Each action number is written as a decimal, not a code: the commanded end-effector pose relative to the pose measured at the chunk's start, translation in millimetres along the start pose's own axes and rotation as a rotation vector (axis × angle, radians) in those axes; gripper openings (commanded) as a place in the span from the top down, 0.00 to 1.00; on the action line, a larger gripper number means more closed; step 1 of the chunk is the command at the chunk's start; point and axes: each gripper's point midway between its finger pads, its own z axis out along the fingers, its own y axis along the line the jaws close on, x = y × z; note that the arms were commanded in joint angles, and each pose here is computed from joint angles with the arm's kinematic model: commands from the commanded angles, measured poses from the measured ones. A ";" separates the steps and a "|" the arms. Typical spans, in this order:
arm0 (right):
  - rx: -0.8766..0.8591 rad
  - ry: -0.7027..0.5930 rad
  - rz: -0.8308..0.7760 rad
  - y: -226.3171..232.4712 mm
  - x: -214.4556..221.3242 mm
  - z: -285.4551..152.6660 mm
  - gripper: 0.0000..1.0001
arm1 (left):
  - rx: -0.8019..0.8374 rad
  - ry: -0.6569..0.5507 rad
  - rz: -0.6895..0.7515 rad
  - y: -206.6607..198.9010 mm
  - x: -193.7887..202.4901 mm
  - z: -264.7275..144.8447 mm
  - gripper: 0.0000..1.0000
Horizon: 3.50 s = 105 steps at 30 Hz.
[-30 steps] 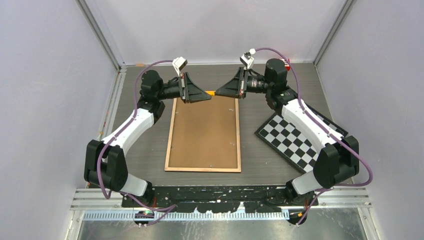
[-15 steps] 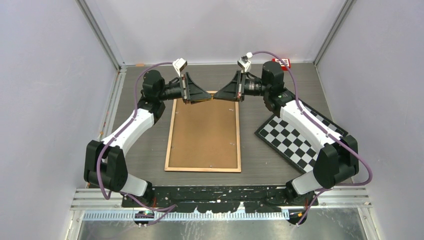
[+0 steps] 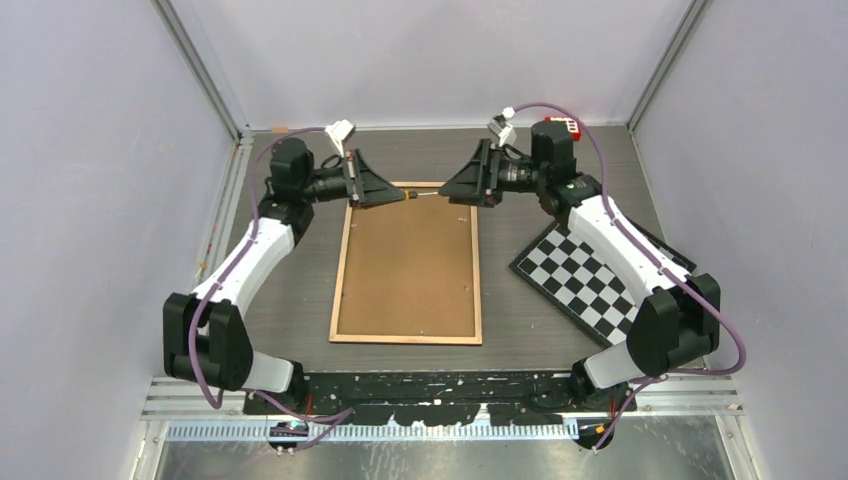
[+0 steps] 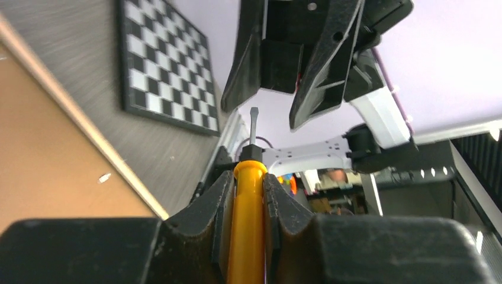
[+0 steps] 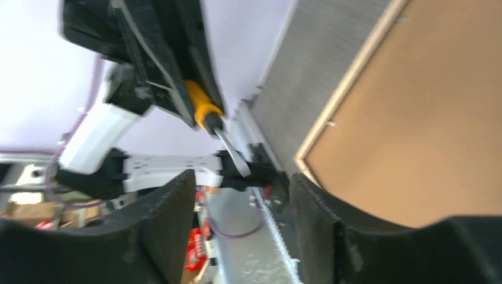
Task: Take the photo out of the frame
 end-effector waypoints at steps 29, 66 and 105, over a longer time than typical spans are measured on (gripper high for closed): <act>0.774 0.360 -0.017 -244.5 106.3 -41.4 0.30 | -1.001 0.853 0.786 128.3 131.4 -201.7 1.00; 0.870 0.425 0.096 -282.5 120.8 -23.2 0.61 | -0.956 1.087 1.090 182.6 115.6 -152.1 1.00; 0.890 0.443 0.121 -289.8 134.9 -26.4 0.99 | -0.828 1.459 1.186 185.1 156.9 -167.8 1.00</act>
